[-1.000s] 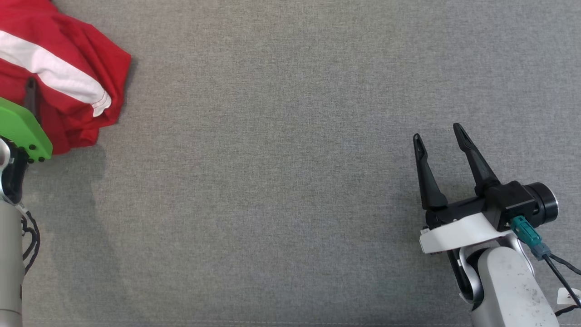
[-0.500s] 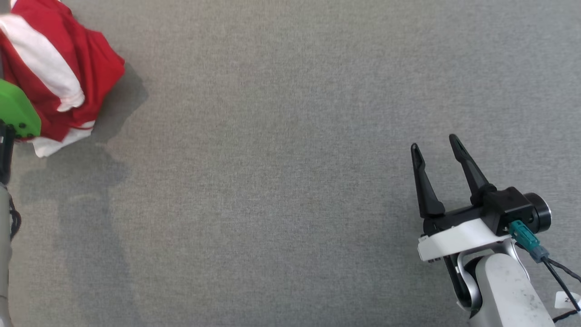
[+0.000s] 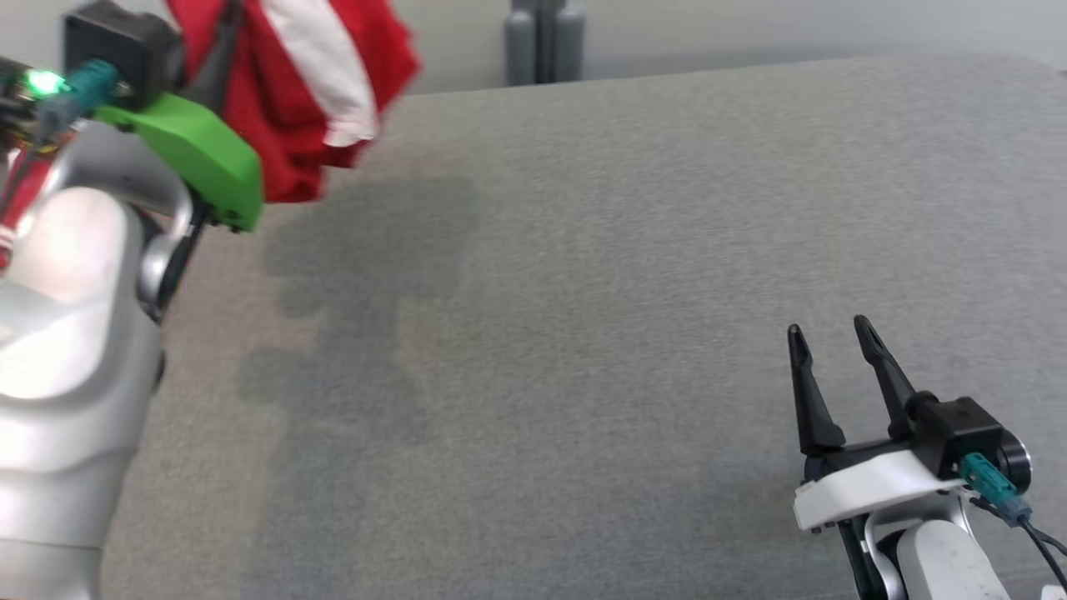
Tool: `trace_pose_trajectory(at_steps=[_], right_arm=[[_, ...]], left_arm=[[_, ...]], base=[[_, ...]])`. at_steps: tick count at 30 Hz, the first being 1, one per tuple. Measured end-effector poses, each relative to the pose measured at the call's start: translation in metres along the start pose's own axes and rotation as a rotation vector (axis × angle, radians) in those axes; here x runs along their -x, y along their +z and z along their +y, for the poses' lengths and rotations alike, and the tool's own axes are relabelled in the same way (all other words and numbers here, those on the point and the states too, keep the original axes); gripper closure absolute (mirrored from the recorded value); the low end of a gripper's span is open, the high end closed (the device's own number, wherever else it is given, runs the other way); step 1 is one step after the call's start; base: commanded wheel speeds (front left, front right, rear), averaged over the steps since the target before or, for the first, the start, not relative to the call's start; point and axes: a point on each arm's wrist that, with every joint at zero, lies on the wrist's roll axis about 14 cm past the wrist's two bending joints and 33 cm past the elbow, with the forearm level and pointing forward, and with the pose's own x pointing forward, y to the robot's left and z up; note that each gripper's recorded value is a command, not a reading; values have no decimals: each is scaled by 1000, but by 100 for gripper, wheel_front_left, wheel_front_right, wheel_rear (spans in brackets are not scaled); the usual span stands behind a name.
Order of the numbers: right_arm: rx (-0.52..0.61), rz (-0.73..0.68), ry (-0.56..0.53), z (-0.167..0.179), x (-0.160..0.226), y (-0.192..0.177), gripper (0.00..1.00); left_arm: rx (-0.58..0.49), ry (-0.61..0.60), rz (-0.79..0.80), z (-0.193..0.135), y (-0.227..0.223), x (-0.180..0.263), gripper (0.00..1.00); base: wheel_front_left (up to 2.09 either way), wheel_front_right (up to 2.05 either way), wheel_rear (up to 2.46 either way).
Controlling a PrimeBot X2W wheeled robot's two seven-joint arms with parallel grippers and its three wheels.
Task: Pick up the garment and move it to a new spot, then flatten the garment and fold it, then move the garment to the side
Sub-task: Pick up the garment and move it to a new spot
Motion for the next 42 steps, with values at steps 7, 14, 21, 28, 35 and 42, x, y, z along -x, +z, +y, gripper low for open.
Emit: trace_pose_trajectory(at_steps=[7, 14, 21, 28, 35, 42], right_arm=[[27, -30, -142, -44, 33, 16, 0], [28, -34, -238, -71, 52, 20, 0], [30, 5, -277, -84, 51, 8, 0], [31, 32, -272, -85, 46, -1, 0], [26, 25, -213, -68, 32, -2, 0], [28, 24, -194, -63, 29, -2, 0]], left_arm=[[180, -195, -77, -96, 23, -21, 100], [403, -209, -15, -165, -16, -34, 100], [548, -259, 287, -241, -128, 3, 100], [661, -312, 429, -279, -171, 47, 100], [744, -348, 360, -295, -143, 60, 96], [742, -299, 306, -286, -131, 57, 0]], base=[[0, 0, 0], [0, 0, 0], [0, 0, 0], [0, 0, 0], [0, 0, 0], [0, 0, 0]])
